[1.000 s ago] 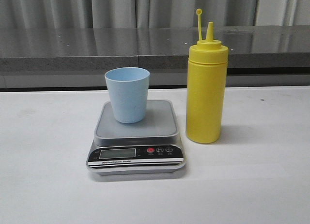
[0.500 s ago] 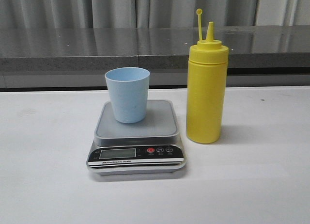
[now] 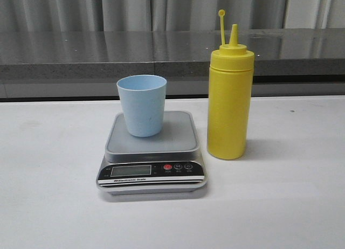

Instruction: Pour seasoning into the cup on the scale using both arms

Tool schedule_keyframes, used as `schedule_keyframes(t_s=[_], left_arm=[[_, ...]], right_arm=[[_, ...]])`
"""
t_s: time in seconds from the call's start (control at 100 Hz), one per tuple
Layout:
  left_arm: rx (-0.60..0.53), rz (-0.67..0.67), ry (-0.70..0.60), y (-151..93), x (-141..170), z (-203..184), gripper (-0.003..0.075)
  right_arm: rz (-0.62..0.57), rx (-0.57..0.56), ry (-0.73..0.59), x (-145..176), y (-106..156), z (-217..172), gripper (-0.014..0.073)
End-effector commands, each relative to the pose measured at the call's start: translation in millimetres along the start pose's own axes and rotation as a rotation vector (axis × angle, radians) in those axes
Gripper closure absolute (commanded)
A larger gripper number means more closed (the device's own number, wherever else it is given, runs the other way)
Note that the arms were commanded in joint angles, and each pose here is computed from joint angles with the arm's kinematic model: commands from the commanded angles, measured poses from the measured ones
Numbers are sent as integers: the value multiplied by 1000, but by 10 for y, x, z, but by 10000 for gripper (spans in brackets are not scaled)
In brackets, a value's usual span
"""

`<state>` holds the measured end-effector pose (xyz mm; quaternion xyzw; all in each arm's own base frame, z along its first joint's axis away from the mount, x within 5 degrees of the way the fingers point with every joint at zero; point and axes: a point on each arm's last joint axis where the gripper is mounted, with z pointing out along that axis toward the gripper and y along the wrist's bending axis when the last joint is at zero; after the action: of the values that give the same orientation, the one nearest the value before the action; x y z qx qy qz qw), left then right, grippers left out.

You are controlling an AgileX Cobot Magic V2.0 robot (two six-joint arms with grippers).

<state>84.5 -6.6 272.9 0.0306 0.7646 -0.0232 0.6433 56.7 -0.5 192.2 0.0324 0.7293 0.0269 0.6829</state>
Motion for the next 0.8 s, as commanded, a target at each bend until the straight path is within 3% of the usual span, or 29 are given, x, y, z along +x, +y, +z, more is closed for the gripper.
schedule_keyframes(t_s=[0.0,0.79], left_arm=[[-11,-4,-104,11,-149,-11,740],[27,8,-327,-24,643,-111,740]], right_arm=[[-7,-7,-130,-161,13,-36,662],[-7,-7,-130,-161,13,-36,662]])
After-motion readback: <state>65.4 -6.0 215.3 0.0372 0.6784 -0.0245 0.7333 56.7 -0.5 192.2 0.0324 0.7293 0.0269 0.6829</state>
